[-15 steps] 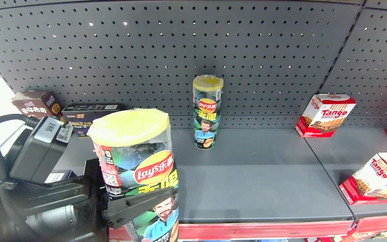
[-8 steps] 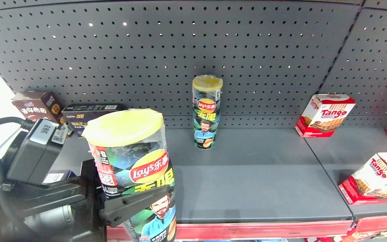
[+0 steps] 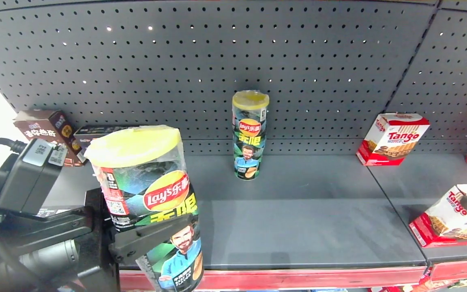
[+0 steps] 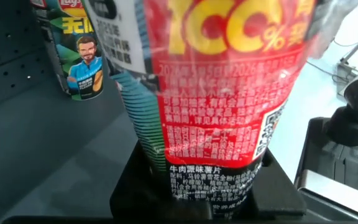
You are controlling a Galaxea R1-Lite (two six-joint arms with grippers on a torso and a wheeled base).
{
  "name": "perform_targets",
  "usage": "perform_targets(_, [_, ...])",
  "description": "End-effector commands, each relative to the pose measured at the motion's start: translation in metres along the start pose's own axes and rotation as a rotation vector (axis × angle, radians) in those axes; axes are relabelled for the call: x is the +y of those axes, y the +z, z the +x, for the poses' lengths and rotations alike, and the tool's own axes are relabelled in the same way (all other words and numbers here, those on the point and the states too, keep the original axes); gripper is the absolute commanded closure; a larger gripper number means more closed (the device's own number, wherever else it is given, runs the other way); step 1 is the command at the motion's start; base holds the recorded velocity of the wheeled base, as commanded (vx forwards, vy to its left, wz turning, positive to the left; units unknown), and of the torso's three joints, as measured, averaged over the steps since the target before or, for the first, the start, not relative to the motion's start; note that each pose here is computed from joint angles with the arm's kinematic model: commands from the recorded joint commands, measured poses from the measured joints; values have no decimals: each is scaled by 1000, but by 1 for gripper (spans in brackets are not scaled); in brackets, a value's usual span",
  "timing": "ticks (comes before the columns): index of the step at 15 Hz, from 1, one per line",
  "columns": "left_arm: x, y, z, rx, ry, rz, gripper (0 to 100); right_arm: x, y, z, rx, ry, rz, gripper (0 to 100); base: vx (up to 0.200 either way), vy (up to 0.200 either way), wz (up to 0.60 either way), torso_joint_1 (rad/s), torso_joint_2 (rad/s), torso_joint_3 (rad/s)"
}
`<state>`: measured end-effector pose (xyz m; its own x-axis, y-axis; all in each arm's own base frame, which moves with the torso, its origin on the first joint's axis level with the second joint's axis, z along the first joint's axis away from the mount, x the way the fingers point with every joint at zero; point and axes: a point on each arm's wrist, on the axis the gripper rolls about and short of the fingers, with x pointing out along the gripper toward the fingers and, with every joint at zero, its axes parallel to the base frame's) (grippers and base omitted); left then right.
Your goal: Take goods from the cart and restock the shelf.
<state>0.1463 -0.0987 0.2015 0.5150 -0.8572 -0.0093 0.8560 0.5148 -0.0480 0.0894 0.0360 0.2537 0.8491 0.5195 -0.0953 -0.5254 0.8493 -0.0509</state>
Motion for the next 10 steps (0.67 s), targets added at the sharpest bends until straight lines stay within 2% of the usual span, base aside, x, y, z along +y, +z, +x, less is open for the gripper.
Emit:
perform_targets(1, [1,3,-5,-20,16,-10,100,-4,-2,79,98,133,-23,0,0,0,0,0,0,0])
perform_targets(3, [2,5,-4,-25,24,-10,100,-13,-3,120,56,186,-54,0,0,0,0,0,0,0])
perform_targets(6, [2,7,-3,-32,19,-6,100,-19,-4,148,61,263,-48,0,0,0,0,0,0,0])
perform_targets(8, [2,6,-3,-25,16,-14,100,-20,0,170,39,425,-52,0,0,0,0,0,0,0])
perform_targets(10, [2,4,-2,-20,12,-31,100,-22,2,195,21,502,-82,0,0,0,0,0,0,0])
